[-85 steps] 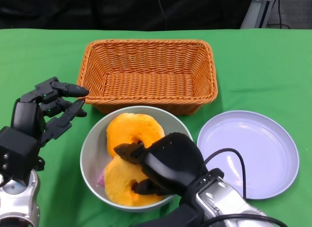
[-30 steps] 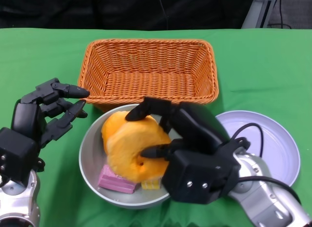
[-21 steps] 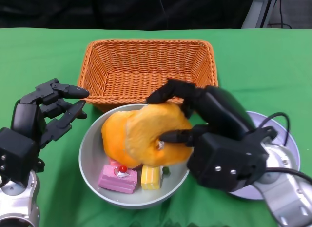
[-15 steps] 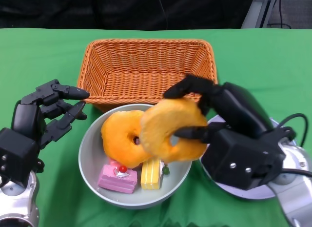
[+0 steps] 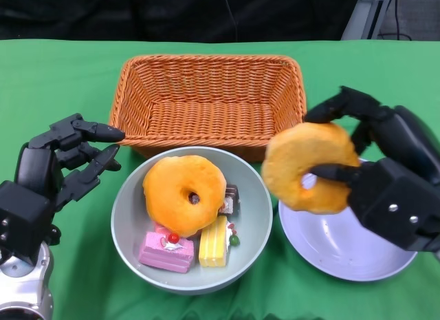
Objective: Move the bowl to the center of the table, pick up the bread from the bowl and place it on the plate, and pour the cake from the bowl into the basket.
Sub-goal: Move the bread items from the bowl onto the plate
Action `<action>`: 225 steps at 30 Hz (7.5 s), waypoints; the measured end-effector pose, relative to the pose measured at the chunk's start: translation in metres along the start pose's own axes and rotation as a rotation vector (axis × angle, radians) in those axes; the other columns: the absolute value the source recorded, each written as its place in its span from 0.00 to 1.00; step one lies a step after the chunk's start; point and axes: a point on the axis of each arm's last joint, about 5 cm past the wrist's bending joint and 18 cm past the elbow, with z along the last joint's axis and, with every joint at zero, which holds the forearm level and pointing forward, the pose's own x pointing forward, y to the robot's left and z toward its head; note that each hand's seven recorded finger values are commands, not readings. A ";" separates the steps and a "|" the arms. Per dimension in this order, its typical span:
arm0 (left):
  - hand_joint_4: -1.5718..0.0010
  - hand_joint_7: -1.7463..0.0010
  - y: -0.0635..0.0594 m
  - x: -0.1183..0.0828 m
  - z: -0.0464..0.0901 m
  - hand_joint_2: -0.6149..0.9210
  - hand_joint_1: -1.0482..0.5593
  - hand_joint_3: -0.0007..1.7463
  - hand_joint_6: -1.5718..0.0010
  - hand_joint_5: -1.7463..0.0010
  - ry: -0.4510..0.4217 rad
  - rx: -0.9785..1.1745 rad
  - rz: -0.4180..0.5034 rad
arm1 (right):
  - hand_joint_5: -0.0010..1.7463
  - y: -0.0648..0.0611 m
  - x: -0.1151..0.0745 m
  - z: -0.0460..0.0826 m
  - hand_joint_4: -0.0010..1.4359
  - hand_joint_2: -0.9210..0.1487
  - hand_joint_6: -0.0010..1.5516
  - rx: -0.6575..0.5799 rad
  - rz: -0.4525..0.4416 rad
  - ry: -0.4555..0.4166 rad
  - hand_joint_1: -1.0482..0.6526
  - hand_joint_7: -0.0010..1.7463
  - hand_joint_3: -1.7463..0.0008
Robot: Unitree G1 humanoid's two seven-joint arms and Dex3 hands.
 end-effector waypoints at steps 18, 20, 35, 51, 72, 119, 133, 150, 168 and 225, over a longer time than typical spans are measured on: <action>0.46 0.50 0.003 0.000 0.000 1.00 0.49 0.15 0.47 0.31 0.001 0.007 0.004 | 0.67 0.000 -0.012 -0.045 0.50 0.05 0.39 -0.021 -0.001 0.314 0.52 0.55 1.00; 0.46 0.50 0.003 0.000 0.000 1.00 0.48 0.15 0.47 0.32 0.000 0.007 0.004 | 0.61 0.005 -0.012 -0.052 0.51 0.04 0.41 -0.019 0.021 0.353 0.52 0.51 1.00; 0.46 0.52 0.004 -0.001 0.000 1.00 0.49 0.15 0.47 0.32 -0.005 0.006 0.010 | 0.35 0.018 -0.002 -0.057 0.52 0.01 0.46 0.009 0.066 0.445 0.53 0.37 1.00; 0.45 0.52 0.004 -0.002 0.000 1.00 0.48 0.14 0.47 0.32 -0.005 0.008 0.009 | 0.06 0.017 0.000 -0.047 0.33 0.01 0.27 -0.224 0.189 0.427 0.42 0.00 1.00; 0.47 0.51 0.003 -0.002 0.000 1.00 0.49 0.14 0.47 0.30 -0.006 0.008 0.004 | 0.03 0.002 -0.010 -0.021 0.22 0.02 0.23 -0.309 0.257 0.352 0.30 0.01 1.00; 0.47 0.50 0.001 -0.002 0.000 1.00 0.49 0.16 0.48 0.30 -0.006 0.013 0.028 | 0.01 0.054 0.006 0.025 0.48 0.10 0.43 -0.467 0.242 -0.390 0.26 0.00 1.00; 0.48 0.50 0.000 0.000 0.001 1.00 0.50 0.16 0.47 0.30 -0.019 0.008 0.051 | 0.01 0.072 0.017 0.020 0.50 0.11 0.45 -0.589 0.265 -0.494 0.26 0.00 1.00; 0.46 0.51 -0.002 0.002 0.004 1.00 0.49 0.16 0.47 0.30 -0.040 0.002 0.068 | 0.00 0.096 0.023 0.014 0.47 0.10 0.43 -0.693 0.302 -0.547 0.25 0.00 1.00; 0.47 0.50 -0.001 0.002 0.005 1.00 0.49 0.16 0.48 0.29 -0.048 0.001 0.089 | 0.01 0.118 0.029 0.020 0.51 0.09 0.44 -0.808 0.335 -0.571 0.24 0.00 0.99; 0.45 0.50 -0.004 0.002 0.003 1.00 0.49 0.16 0.47 0.31 -0.039 0.008 0.088 | 0.14 0.145 0.036 0.002 0.71 0.10 0.61 -0.802 0.244 -0.674 0.41 0.00 1.00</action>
